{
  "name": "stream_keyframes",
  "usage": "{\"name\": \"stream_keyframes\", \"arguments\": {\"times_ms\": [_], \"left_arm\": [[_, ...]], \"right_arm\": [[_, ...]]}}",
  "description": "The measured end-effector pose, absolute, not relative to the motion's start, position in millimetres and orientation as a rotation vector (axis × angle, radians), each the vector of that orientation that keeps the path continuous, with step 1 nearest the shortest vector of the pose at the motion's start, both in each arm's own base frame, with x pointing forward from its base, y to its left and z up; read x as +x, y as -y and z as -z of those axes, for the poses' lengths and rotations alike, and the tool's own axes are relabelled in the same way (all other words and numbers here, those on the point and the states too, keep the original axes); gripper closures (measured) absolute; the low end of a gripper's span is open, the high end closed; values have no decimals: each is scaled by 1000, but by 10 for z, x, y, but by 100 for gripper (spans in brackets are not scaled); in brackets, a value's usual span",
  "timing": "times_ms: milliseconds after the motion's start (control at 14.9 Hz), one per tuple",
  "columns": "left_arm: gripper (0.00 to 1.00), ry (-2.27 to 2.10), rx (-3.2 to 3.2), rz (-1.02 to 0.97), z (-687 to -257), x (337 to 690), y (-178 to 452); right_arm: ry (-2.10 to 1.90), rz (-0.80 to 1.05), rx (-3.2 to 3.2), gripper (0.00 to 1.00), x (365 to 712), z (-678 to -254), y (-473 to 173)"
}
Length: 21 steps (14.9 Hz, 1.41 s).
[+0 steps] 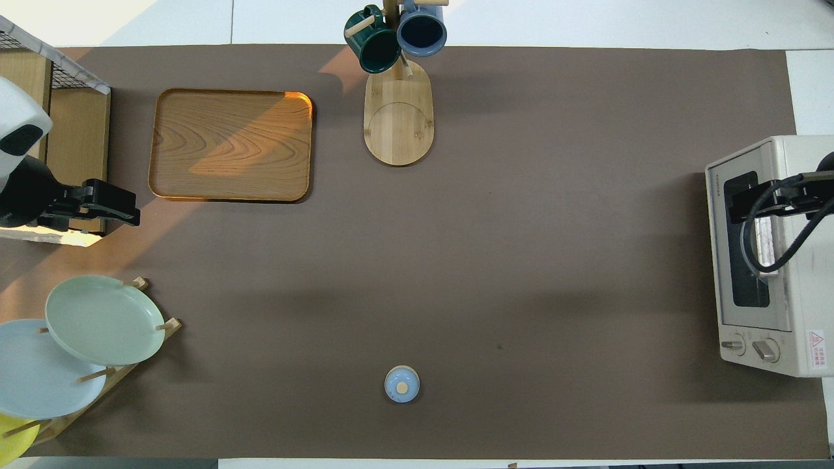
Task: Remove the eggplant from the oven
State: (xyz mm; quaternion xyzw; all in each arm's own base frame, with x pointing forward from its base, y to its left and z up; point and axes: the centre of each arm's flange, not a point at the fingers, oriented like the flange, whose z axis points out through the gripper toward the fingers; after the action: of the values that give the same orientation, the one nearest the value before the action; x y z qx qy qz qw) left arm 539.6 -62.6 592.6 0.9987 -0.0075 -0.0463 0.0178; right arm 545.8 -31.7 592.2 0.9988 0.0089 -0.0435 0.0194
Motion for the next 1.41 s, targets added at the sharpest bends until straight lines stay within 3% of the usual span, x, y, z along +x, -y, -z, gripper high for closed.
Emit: {"name": "stream_keyframes", "arguments": {"times_ms": [672, 739, 1007, 1276, 1343, 1410], "left_arm": [[0, 23, 3102, 144, -5926, 5396, 626], [0, 23, 3102, 144, -5926, 5396, 626], [0, 23, 3102, 144, -5926, 5396, 626], [0, 23, 3102, 144, -5926, 5396, 626], [0, 23, 3102, 144, -5926, 5396, 626], [0, 23, 3102, 144, -5926, 5396, 626]], "right_arm": [[-31, 142, 3100, 0, 5456, -5905, 307], [-31, 148, 3100, 7, 5452, -5886, 307], [-50, 137, 3100, 53, 5441, -5803, 322], [-44, 56, 3088, 92, 5452, -5568, 435], [-38, 56, 3077, 99, 5451, -5473, 488], [-32, 62, 3070, 99, 5445, -5401, 537]]}}
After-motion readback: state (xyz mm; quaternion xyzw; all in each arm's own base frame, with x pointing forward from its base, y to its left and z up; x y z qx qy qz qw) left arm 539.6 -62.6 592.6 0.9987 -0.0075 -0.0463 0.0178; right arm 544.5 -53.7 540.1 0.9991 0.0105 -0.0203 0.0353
